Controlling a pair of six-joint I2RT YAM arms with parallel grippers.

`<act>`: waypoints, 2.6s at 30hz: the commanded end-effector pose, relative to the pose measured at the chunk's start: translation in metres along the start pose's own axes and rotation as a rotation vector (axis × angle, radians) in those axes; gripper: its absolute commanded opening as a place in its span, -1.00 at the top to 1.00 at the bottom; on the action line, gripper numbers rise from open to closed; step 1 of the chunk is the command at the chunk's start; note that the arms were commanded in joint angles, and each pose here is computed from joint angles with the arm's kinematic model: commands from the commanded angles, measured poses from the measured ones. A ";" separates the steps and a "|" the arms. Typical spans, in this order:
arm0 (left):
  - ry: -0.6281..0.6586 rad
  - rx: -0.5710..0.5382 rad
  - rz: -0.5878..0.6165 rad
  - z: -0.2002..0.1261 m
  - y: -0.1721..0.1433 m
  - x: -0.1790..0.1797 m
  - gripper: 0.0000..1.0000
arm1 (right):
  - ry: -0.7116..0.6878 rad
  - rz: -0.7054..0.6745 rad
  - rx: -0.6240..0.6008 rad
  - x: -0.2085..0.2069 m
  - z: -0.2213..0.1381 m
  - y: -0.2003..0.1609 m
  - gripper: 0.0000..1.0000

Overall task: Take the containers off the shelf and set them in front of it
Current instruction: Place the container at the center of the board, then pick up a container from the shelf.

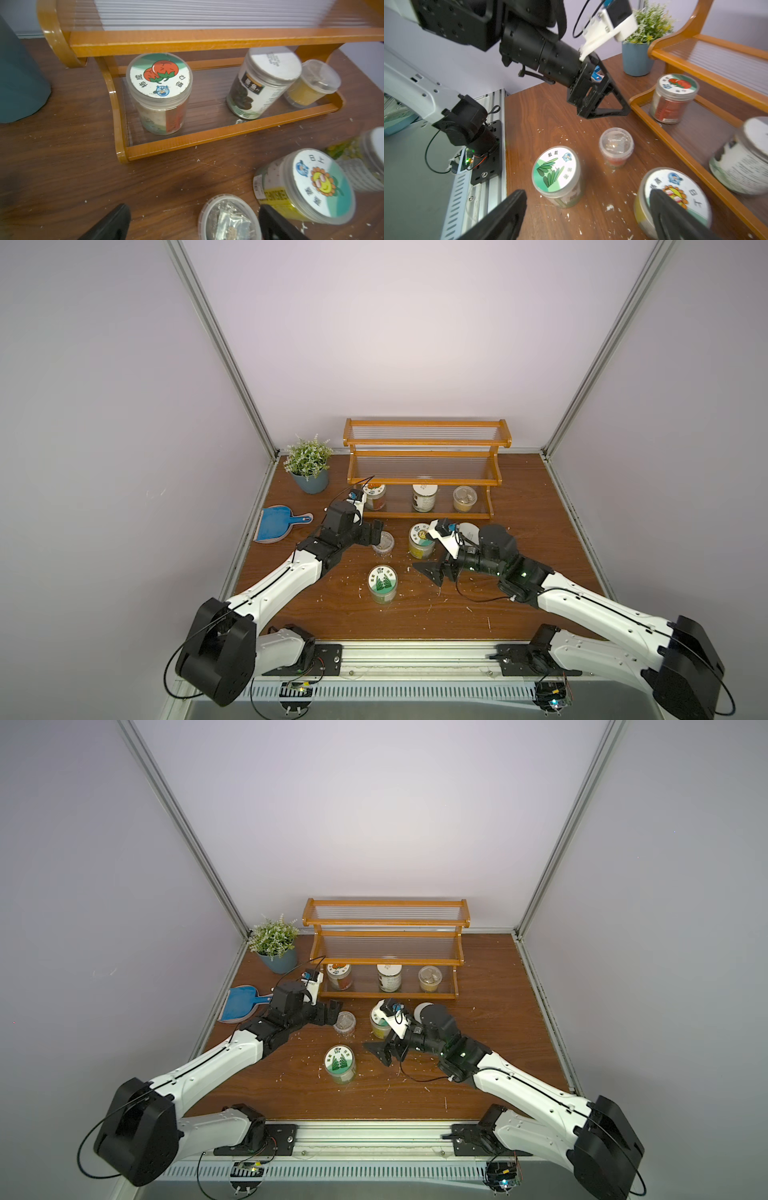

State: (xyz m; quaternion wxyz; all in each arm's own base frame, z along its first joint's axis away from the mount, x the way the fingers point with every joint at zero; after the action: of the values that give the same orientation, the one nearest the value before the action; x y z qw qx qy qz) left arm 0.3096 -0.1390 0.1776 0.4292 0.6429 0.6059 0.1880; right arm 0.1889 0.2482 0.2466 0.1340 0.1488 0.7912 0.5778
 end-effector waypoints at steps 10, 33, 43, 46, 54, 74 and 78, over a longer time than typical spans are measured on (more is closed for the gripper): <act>0.060 -0.147 -0.049 0.046 0.028 0.002 -1.00 | -0.082 0.020 -0.049 -0.019 -0.040 0.013 -0.98; 0.124 -0.156 -0.081 0.104 0.048 0.019 -0.99 | -0.214 0.077 -0.012 -0.048 -0.061 0.006 -0.98; 0.133 -0.137 -0.075 0.127 0.056 0.019 -0.99 | -0.212 0.078 -0.028 -0.050 -0.062 0.008 -0.98; 0.140 -0.132 -0.072 0.131 0.057 0.023 -0.99 | -0.212 0.077 -0.033 -0.051 -0.063 0.009 -0.98; 0.114 -0.123 -0.053 0.131 0.060 0.019 -0.81 | -0.212 0.082 -0.038 -0.052 -0.064 0.008 -0.98; -0.026 -0.120 -0.043 0.049 0.071 -0.009 -0.68 | -0.204 0.083 -0.057 -0.053 -0.063 0.009 -0.98; -0.065 -0.088 -0.030 0.024 0.065 -0.018 -0.69 | -0.201 0.084 -0.065 -0.053 -0.062 0.009 -0.98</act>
State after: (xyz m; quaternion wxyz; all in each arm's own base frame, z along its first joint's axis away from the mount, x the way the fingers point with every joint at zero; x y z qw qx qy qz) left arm 0.3779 -0.1512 0.1931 0.4492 0.6174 0.6141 0.1997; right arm 0.2147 0.1745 0.2667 0.1895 0.2443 0.7607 0.5707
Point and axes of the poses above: each gripper's point midway between its finger pads, its own z axis out along the fingers, its own x axis along the line the jaws close on, y = z × x, the point moved 5 cm from there along -z, back along the fingers, and after that the axes turned 9 degrees about -z, right-handed, at the moved point
